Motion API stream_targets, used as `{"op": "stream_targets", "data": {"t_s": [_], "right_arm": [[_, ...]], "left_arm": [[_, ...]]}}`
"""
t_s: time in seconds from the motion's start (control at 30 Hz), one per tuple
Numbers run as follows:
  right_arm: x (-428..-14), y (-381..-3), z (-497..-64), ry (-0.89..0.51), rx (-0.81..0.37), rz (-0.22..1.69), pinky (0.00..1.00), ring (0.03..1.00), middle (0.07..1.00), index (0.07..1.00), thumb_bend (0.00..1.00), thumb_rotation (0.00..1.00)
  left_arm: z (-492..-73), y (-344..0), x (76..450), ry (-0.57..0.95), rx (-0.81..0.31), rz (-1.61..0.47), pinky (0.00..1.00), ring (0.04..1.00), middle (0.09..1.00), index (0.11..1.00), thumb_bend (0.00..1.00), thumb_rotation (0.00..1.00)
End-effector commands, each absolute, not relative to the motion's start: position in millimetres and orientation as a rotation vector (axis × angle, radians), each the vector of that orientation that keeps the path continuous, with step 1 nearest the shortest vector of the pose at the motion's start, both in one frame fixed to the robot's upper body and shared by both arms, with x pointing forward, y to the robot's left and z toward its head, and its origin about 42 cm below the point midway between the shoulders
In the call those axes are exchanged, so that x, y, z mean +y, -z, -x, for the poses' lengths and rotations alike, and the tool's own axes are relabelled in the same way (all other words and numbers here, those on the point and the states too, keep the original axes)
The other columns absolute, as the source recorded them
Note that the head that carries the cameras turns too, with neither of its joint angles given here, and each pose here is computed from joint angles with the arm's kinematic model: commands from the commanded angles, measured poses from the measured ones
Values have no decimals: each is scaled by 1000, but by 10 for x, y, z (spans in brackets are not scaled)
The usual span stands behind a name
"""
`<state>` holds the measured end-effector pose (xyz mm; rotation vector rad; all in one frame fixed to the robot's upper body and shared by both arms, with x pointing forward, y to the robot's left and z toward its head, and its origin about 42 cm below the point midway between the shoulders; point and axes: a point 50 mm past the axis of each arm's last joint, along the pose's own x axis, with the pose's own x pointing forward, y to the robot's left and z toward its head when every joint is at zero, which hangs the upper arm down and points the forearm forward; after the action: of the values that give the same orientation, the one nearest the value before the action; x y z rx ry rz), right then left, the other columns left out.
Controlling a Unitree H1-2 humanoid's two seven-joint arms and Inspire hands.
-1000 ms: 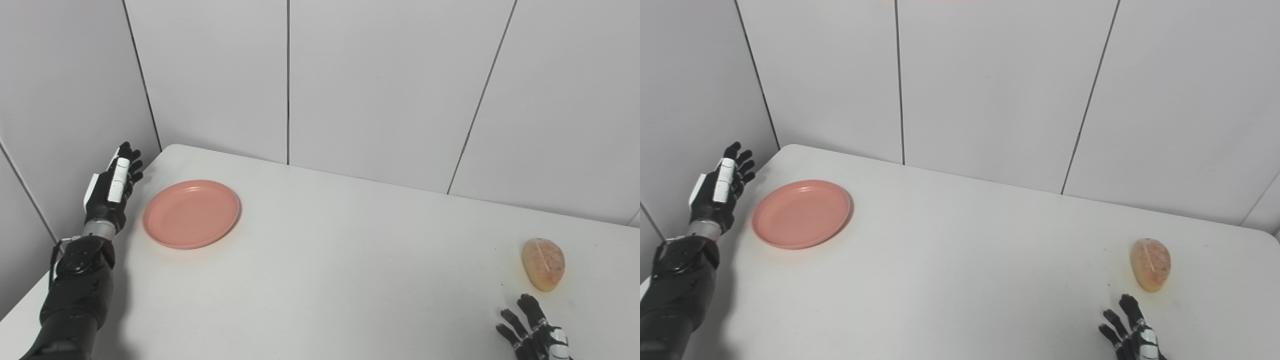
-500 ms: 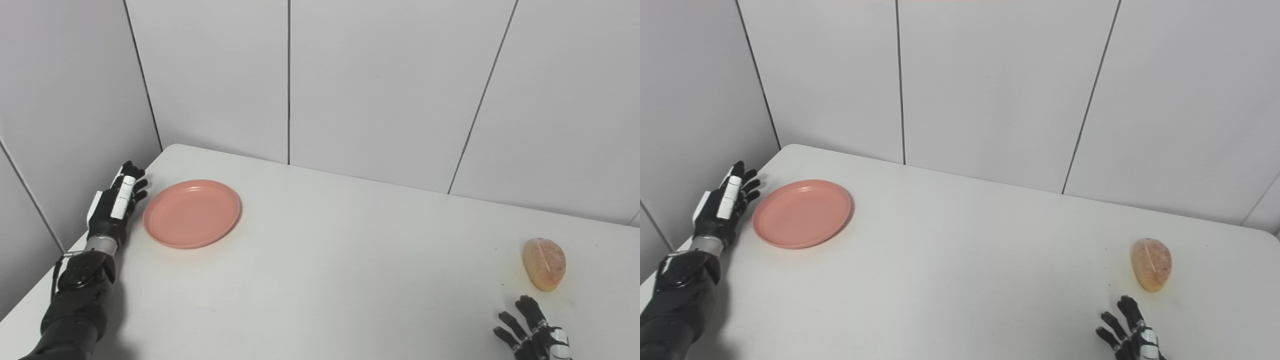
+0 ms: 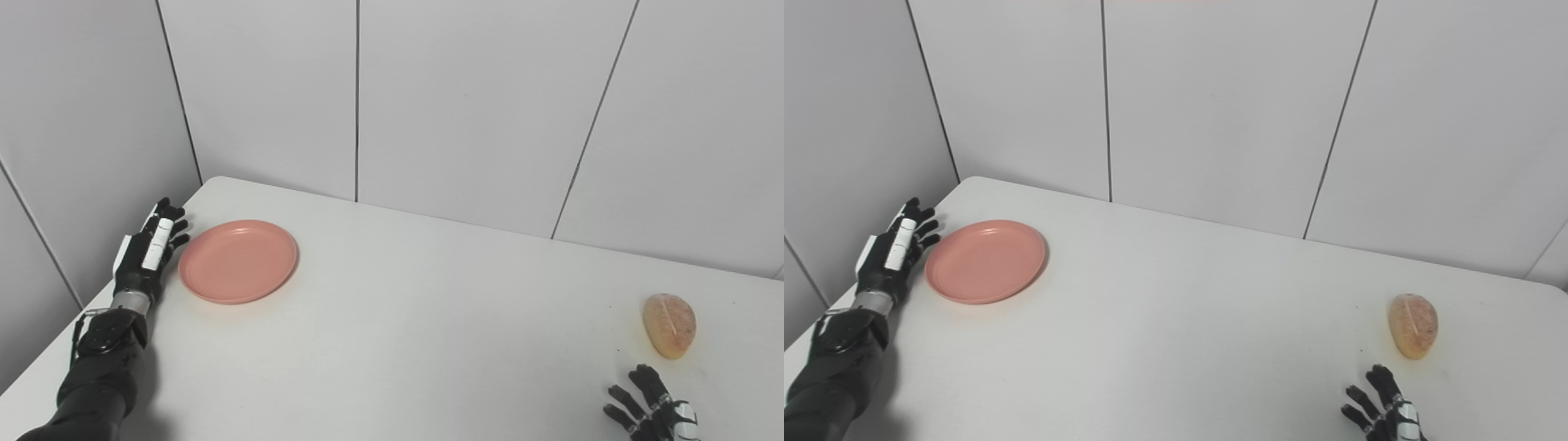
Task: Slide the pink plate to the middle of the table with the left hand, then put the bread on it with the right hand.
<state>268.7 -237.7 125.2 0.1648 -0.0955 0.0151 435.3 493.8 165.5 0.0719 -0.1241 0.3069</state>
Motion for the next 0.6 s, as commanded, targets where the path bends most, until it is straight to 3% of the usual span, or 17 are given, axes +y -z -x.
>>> {"op": "stream_targets", "data": {"t_s": [0.0, 0.13, 0.57], "right_arm": [[-2369, -1227, -2655, -17, -58, -163, 792, 824, 916, 898, 719, 1000], [-2367, -1231, -2655, -19, -56, -161, 780, 810, 906, 893, 707, 1000], [-2322, -1245, -2670, -24, -50, -165, 767, 802, 905, 897, 699, 1000]], "left_arm": [[-4518, -1767, 4776, -243, -154, -67, 899, 889, 920, 957, 1000, 833], [-4528, -1731, 4724, -228, -149, -67, 840, 897, 923, 954, 1000, 837], [-4641, -1817, 4538, -141, -170, -80, 895, 953, 952, 992, 928, 857]]}}
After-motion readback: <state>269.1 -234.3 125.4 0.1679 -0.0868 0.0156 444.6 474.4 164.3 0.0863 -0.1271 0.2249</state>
